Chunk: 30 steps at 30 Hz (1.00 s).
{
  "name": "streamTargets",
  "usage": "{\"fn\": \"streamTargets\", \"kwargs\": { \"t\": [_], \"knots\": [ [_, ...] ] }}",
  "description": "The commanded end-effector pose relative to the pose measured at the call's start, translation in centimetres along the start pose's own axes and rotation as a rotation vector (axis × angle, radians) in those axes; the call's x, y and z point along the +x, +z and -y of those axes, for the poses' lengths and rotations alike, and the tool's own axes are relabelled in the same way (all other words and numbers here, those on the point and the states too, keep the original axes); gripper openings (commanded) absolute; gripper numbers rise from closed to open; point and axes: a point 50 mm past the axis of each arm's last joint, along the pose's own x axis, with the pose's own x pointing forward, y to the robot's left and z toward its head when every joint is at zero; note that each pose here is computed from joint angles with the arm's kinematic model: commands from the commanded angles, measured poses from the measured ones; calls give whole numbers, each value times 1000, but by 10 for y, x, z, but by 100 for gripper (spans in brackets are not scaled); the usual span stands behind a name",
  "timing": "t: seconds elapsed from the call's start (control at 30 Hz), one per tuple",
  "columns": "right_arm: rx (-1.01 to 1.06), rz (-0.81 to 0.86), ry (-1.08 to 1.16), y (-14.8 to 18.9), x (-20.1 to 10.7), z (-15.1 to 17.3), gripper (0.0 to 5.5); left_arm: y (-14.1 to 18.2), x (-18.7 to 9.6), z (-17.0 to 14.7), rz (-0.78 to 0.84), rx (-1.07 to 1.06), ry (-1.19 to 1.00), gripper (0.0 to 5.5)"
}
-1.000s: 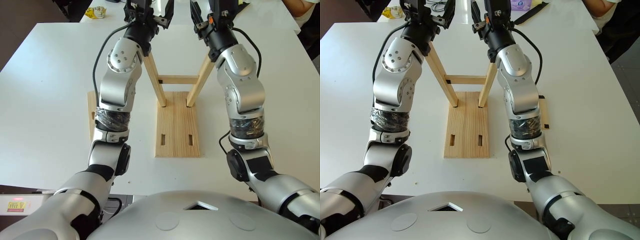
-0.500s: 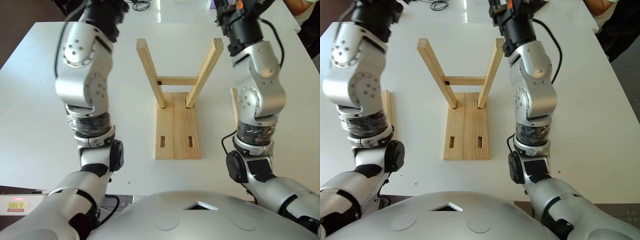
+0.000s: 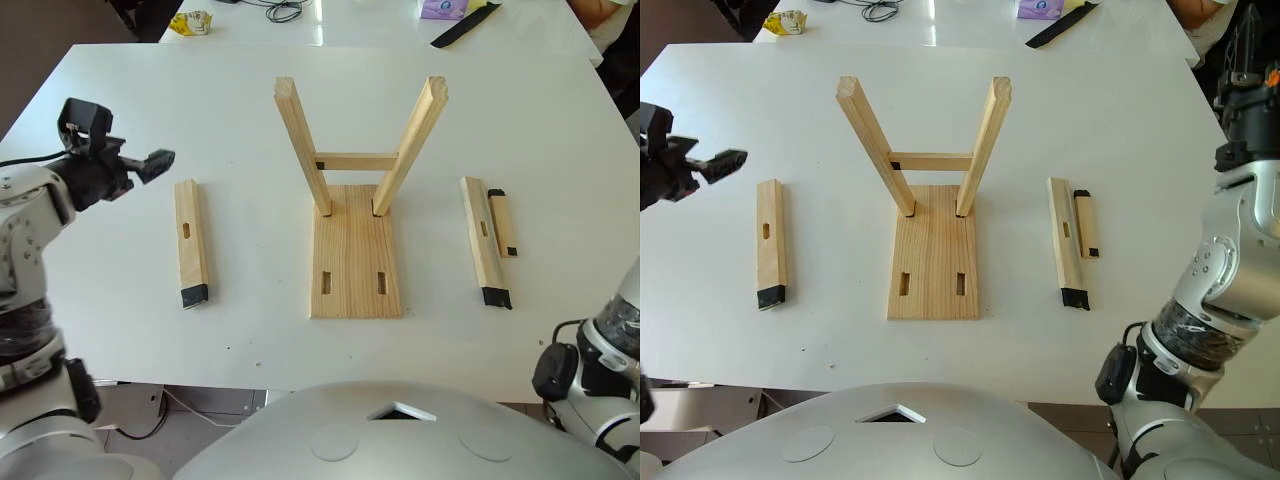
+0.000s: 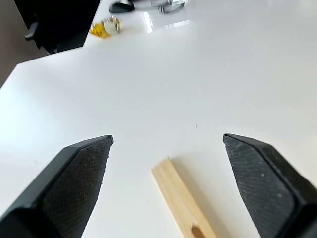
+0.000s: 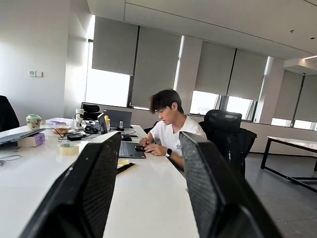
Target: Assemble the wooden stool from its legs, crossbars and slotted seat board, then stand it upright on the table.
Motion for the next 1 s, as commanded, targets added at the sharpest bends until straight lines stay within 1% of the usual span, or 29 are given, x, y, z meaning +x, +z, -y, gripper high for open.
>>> {"fn": "streamTargets", "kwargs": {
  "t": [0.03, 0.13, 0.17, 0.27, 0.3, 0.37, 0.47, 0.53, 0.63, 0.83, 1.0],
  "knots": [
    [-63, -255, 101, -45, -16, -9, 219, 8, 6, 32, 24, 7, -197, 413],
    [-23, -514, 290, -81, -38, -31, 219, 10, 6, 72, 92, 15, -372, 413],
    [-10, -605, 359, -91, -46, -38, 219, 8, 6, 80, 108, 27, -392, 413],
    [48, -777, 455, -106, -58, -50, 219, 0, 10, 94, 115, 34, -395, 413],
    [56, -798, 485, -107, -59, -53, 219, -4, 11, 98, 114, 33, -388, 413],
    [45, -778, 538, -105, -51, -59, 219, -9, 14, 104, 139, 11, -366, 413],
    [59, -778, 543, -104, -38, -64, 219, -11, 19, 109, 177, -24, -339, 413],
    [52, -802, 559, -103, -38, -65, 219, -12, 21, 111, 192, -31, -324, 413],
    [11, -907, 573, -105, -42, -63, 219, -17, 21, 113, 188, -21, -314, 413],
    [-4, -917, 620, -95, -39, -61, 219, -22, 22, 114, 199, -44, -282, 413],
    [-17, -976, 632, -96, -42, -56, 219, -30, 25, 117, 195, -68, -252, 413]
  ]
}}
